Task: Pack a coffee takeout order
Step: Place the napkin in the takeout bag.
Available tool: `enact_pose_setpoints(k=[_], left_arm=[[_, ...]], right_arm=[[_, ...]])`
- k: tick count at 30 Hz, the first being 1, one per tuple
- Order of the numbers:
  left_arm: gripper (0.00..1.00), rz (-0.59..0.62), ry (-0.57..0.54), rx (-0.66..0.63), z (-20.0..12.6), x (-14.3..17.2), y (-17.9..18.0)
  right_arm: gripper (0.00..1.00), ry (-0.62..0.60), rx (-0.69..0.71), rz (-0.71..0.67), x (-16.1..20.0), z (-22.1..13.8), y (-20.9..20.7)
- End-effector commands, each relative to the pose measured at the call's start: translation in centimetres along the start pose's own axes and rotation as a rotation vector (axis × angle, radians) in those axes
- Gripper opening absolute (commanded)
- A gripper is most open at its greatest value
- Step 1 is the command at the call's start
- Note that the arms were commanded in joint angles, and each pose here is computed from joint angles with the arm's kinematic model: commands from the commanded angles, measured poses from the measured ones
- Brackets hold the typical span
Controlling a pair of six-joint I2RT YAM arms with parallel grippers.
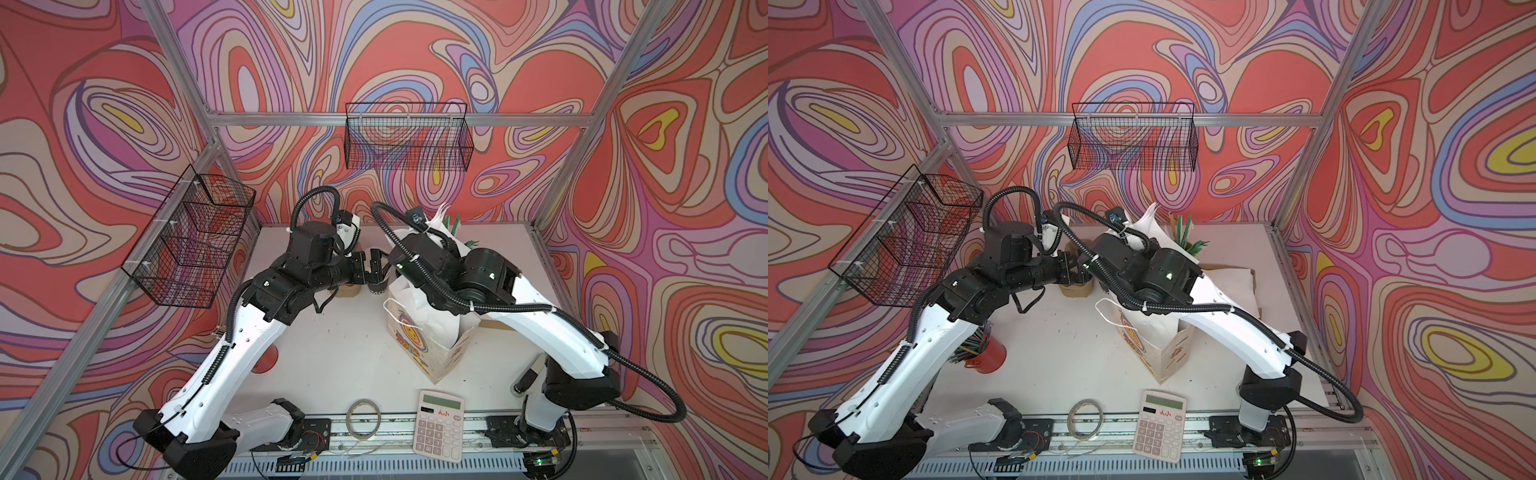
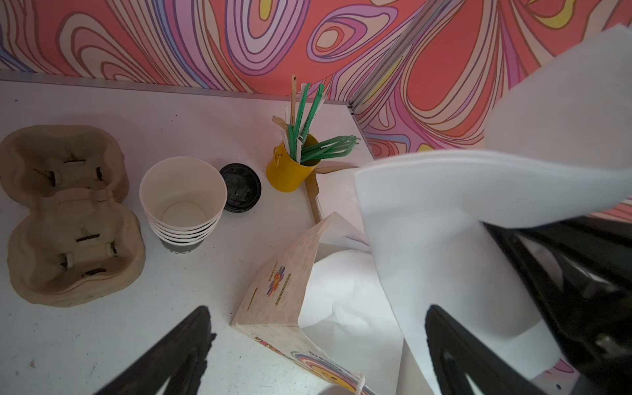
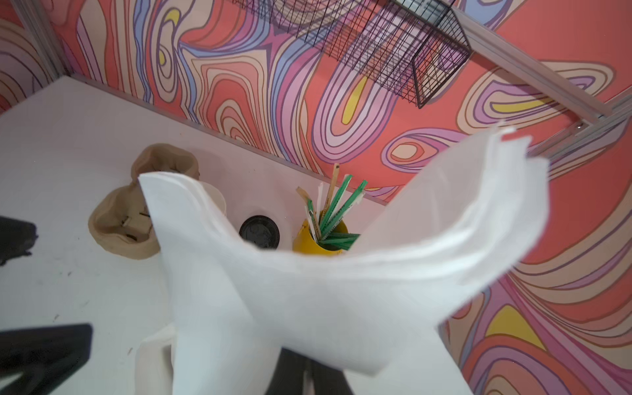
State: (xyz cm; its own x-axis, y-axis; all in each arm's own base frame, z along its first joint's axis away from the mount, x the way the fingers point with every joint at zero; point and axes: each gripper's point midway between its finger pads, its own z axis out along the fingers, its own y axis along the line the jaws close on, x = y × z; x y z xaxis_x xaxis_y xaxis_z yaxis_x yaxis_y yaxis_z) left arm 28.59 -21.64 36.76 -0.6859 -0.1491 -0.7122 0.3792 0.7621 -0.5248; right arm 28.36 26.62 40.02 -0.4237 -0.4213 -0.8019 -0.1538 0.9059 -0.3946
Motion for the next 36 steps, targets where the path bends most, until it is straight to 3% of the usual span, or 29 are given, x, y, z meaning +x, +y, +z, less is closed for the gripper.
enact_pose_setpoints(k=[1, 11, 20, 21, 24, 28, 33, 35, 36], left_arm=[[1.00, -0.024, 0.010, -0.035, -0.6, 0.9, 0.9], [1.00, -0.038, 0.014, -0.043, -0.4, 1.1, 1.2], [1.00, -0.041, 0.015, -0.085, 0.3, 1.5, 2.4], [1.00, -0.043, 0.017, -0.086, 0.4, 1.6, 2.4], [1.00, -0.036, 0.017, -0.083, 0.3, 1.5, 2.3], [1.00, -0.029, 0.024, -0.089, 0.3, 1.5, 2.3], [1.00, -0.036, 0.035, -0.073, 0.9, 1.7, 2.2], [1.00, -0.037, 0.038, -0.068, 1.0, 1.7, 2.1], [1.00, -0.039, 0.037, -0.064, 1.0, 1.6, 2.0]], right_arm=[[0.00, 0.035, 0.098, -0.061, 2.5, -0.9, -2.5], [0.00, 0.176, 0.035, -0.130, 9.9, 0.4, -1.3], [0.00, 0.232, -0.088, -0.125, 12.6, 1.7, 2.6], [0.03, 0.232, -0.102, -0.114, 12.5, 1.7, 2.9], [0.29, 0.215, -0.120, -0.062, 11.6, 1.3, 3.0], [0.51, 0.167, -0.157, 0.032, 9.6, 0.2, 2.3], [0.59, 0.150, -0.160, 0.097, 8.5, -0.6, 1.4], [0.65, 0.129, -0.170, 0.138, 8.0, -1.0, 0.8], [0.73, 0.115, -0.174, 0.169, 7.7, -1.4, 0.3]])
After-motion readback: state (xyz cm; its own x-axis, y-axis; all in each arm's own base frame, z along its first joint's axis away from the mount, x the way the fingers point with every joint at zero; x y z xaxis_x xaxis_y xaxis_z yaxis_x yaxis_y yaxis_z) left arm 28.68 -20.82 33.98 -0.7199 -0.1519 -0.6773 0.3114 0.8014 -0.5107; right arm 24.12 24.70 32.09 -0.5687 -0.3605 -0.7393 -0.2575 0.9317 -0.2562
